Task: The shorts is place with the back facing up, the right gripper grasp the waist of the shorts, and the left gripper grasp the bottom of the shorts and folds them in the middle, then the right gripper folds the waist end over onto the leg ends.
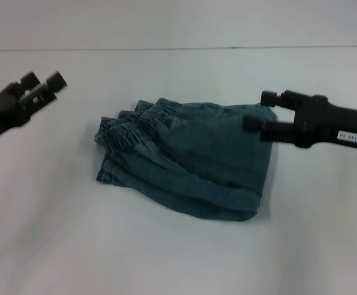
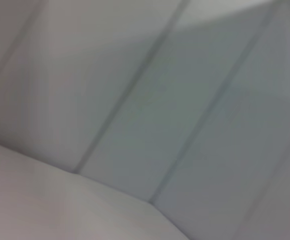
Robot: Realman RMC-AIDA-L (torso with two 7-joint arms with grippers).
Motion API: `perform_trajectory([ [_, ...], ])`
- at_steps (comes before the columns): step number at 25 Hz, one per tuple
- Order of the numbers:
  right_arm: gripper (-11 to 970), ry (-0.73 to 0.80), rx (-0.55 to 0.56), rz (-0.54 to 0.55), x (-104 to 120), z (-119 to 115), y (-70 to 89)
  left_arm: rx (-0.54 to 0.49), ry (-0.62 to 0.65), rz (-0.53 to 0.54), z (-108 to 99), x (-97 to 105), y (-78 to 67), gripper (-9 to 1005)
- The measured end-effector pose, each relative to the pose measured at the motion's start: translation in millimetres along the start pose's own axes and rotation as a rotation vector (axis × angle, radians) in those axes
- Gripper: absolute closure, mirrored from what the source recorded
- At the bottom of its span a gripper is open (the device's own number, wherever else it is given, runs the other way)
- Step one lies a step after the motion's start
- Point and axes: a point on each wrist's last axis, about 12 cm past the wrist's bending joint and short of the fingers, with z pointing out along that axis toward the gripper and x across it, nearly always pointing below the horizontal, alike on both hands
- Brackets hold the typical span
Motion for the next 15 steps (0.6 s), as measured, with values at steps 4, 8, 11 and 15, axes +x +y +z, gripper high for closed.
perform_trajectory([
  [4,44,0.082,-0.040,-0.056,10.6,0.0,3.7,0.062,0.081,0.037,-14.3,13.2,-6.4,70],
  [8,44,0.165,-0.100,-0.083,13.0,3.1,7.1,0.153,0.171,0.066,-19.3,28.1,-16.1,69],
  [11,44,0.210,-0.160,-0.100,11.8,8.9,10.8,0.230,0.227,0.085,-18.3,37.9,-24.0,73],
  [15,44,0.229,-0.226,-0.112,8.2,15.1,15.1,0.317,0.274,0.107,-16.1,45.9,-32.7,75],
])
